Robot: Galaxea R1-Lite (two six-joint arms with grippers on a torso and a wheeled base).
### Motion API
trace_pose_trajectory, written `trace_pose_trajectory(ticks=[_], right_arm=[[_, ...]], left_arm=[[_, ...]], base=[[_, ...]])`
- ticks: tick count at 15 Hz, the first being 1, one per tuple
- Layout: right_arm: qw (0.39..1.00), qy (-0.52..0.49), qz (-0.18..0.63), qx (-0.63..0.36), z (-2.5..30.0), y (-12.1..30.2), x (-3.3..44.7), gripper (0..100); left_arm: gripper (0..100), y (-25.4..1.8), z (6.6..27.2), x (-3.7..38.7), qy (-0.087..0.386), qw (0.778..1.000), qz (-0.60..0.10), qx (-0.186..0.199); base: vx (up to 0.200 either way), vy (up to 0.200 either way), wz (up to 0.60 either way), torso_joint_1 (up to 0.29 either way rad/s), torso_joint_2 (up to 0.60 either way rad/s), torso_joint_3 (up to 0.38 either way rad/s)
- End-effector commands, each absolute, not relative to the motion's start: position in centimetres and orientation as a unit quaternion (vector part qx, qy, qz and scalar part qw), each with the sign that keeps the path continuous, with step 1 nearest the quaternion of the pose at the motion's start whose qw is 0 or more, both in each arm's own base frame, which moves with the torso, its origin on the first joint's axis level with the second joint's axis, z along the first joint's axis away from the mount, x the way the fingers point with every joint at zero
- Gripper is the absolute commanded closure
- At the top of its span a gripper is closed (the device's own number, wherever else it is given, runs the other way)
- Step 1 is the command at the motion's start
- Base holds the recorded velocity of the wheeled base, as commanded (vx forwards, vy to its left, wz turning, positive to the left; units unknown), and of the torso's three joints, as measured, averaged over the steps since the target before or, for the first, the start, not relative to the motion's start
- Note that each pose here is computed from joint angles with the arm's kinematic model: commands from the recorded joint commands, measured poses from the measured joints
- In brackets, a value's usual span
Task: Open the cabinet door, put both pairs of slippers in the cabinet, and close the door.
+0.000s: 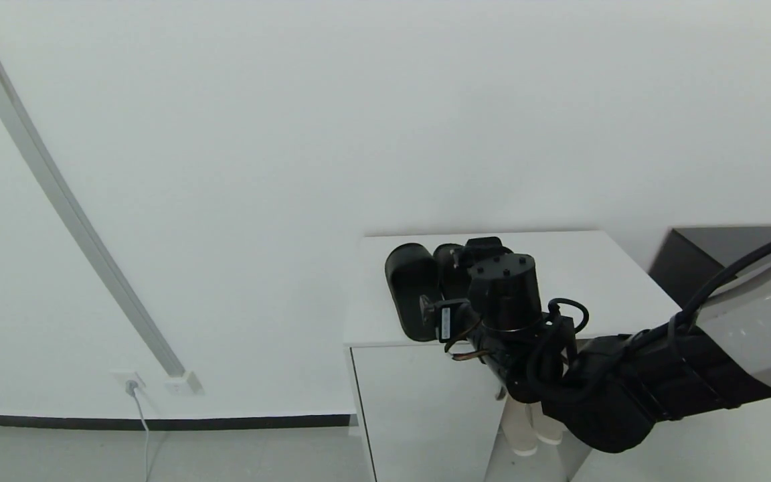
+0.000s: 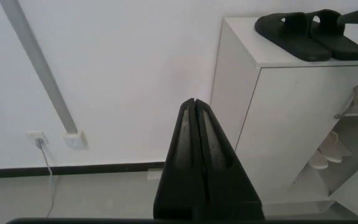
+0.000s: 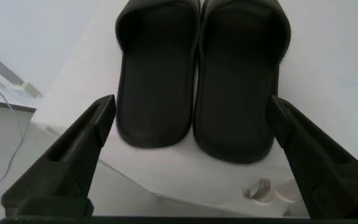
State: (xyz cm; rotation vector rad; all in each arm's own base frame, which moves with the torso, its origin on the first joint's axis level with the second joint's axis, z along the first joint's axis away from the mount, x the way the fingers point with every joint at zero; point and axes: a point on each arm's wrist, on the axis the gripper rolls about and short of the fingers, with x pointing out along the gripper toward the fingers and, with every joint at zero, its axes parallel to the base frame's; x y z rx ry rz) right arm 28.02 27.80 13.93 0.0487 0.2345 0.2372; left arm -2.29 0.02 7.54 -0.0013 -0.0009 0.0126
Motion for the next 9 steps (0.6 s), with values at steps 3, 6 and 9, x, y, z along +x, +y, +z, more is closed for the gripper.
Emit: trace_pose_trajectory(ticks=[3, 6, 9], right_arm=[[0.985, 0.126, 0.116, 0.019, 12.2, 28.2, 28.5, 0], [0.986, 0.122, 0.114, 0.017, 9.8, 28.8, 29.3, 0], [0.989, 0.103, 0.108, 0.008, 8.8, 29.2, 31.1, 0]], left_arm=[[100, 0.0, 7.6, -2.3, -0.001, 1.000, 0.007, -0.002], [100, 0.0, 7.6, -2.3, -0.001, 1.000, 0.008, -0.003], [100, 0.0, 7.6, -2.3, -0.001, 1.000, 0.008, -0.004]], base=[[0.067, 0.000, 0.00, 0.001, 0.00, 0.001], [0.000, 0.000, 0.00, 0.000, 0.00, 0.000], [0.000, 0.000, 0.00, 0.000, 0.00, 0.000]])
